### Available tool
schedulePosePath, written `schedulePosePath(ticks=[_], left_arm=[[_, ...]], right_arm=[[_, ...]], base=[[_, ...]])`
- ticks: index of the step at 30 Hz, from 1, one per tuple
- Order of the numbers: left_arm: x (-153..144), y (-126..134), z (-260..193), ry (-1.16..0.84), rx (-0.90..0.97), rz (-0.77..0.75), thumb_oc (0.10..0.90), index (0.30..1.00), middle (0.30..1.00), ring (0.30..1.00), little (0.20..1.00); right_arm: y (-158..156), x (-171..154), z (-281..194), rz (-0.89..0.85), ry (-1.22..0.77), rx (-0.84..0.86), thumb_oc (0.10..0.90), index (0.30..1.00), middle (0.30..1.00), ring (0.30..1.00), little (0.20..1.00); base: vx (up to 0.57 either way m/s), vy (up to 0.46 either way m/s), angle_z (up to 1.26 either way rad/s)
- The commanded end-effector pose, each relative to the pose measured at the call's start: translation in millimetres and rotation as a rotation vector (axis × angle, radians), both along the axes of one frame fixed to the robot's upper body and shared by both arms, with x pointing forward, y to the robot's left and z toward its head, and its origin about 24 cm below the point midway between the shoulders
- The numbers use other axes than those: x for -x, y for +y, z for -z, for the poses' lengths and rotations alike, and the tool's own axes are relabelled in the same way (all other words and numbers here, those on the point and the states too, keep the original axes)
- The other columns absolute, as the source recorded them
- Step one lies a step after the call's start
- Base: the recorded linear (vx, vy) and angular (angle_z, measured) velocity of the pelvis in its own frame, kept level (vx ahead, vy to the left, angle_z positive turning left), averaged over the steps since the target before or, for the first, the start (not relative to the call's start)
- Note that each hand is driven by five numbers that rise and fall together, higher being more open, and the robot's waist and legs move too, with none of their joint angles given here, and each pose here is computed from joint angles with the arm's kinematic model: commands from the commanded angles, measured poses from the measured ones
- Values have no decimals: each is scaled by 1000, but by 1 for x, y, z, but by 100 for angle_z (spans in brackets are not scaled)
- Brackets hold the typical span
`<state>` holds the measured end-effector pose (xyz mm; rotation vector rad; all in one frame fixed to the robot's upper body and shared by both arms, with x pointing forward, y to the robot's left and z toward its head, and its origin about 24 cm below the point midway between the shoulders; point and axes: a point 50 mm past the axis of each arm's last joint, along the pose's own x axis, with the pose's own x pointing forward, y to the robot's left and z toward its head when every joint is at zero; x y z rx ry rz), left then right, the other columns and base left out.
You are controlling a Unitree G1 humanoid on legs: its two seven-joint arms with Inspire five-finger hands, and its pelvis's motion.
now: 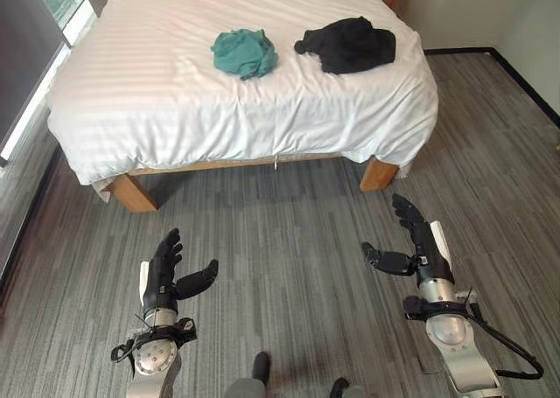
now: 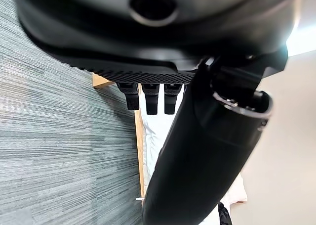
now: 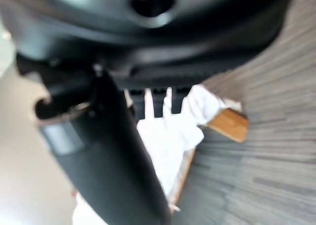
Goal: Pick up bed clothes into laundry basket.
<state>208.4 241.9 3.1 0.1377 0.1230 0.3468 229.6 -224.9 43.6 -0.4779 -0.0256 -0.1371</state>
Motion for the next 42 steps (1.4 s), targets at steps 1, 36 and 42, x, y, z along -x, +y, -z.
schedulePosePath(ticks=[1, 36, 42], left_arm=[[-15, 17, -52, -223, -136, 22, 800, 900, 900, 900, 900], [-9, 8, -28, -98, -159, 117, 800, 900, 900, 900, 900], [-7, 7, -24, -60, -192, 149, 800, 900, 900, 900, 900]], right_arm=[[4, -17, -44, -26, -233, 10, 800, 900, 900, 900, 900], [-21, -21, -19, 106, -135, -28, 800, 900, 900, 900, 900], [-43, -4, -29, 252, -188, 84, 800, 900, 900, 900, 900]], base=[[276, -59, 30], [451, 14, 12], [319, 404, -38]])
